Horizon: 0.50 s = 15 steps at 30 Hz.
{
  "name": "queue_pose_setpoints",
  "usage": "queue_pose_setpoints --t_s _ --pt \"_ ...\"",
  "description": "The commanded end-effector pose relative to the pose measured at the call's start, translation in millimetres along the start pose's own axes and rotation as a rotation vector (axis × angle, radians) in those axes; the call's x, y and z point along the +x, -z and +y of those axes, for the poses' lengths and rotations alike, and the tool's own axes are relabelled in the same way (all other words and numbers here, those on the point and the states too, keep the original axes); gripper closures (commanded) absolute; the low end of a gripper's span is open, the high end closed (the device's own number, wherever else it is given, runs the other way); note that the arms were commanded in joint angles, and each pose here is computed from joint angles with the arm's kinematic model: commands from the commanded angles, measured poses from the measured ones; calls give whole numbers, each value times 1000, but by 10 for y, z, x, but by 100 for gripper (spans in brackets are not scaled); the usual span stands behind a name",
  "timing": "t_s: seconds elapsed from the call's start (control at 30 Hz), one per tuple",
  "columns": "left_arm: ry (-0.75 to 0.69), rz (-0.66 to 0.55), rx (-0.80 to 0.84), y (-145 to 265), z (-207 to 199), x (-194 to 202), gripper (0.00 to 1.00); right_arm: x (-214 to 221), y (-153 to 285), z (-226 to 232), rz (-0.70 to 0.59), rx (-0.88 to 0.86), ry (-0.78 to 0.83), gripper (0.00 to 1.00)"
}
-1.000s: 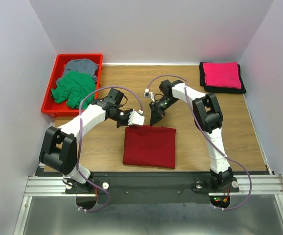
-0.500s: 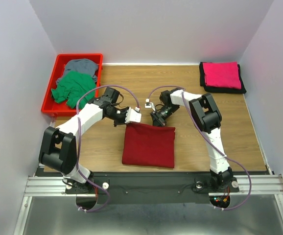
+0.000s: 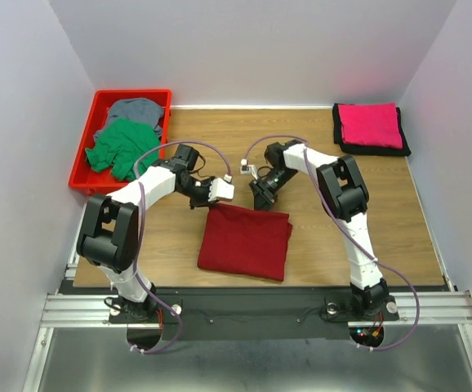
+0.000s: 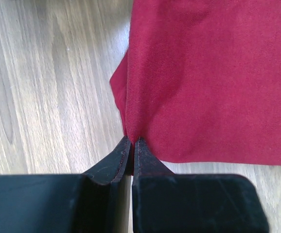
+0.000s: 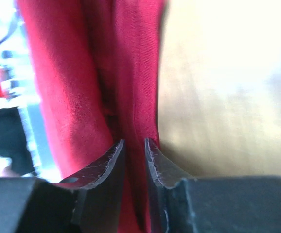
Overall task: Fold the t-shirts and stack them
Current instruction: Fold the tshirt
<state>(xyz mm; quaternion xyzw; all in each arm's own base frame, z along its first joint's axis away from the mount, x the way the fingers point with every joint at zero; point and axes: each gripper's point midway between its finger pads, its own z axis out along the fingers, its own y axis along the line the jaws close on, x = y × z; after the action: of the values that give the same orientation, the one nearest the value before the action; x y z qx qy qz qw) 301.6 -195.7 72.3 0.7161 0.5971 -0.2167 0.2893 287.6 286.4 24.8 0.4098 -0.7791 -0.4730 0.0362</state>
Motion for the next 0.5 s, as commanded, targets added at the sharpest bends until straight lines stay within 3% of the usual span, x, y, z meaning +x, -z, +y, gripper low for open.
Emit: queue_pose_setpoints --t_s 0.0,0.23,0.27,0.47 --pt "-91 -74 -40 111 182 -329 100 -265 294 -334 -26 176 81 69" --pt "-102 -72 -17 73 134 -301 100 -521 983 -230 -123 334 82 54" --pt "-104 -71 -14 55 126 -290 100 -467 1091 -149 -124 336 82 48" --pt "-106 -76 -6 9 112 -280 100 91 1179 6 -1 321 95 43"
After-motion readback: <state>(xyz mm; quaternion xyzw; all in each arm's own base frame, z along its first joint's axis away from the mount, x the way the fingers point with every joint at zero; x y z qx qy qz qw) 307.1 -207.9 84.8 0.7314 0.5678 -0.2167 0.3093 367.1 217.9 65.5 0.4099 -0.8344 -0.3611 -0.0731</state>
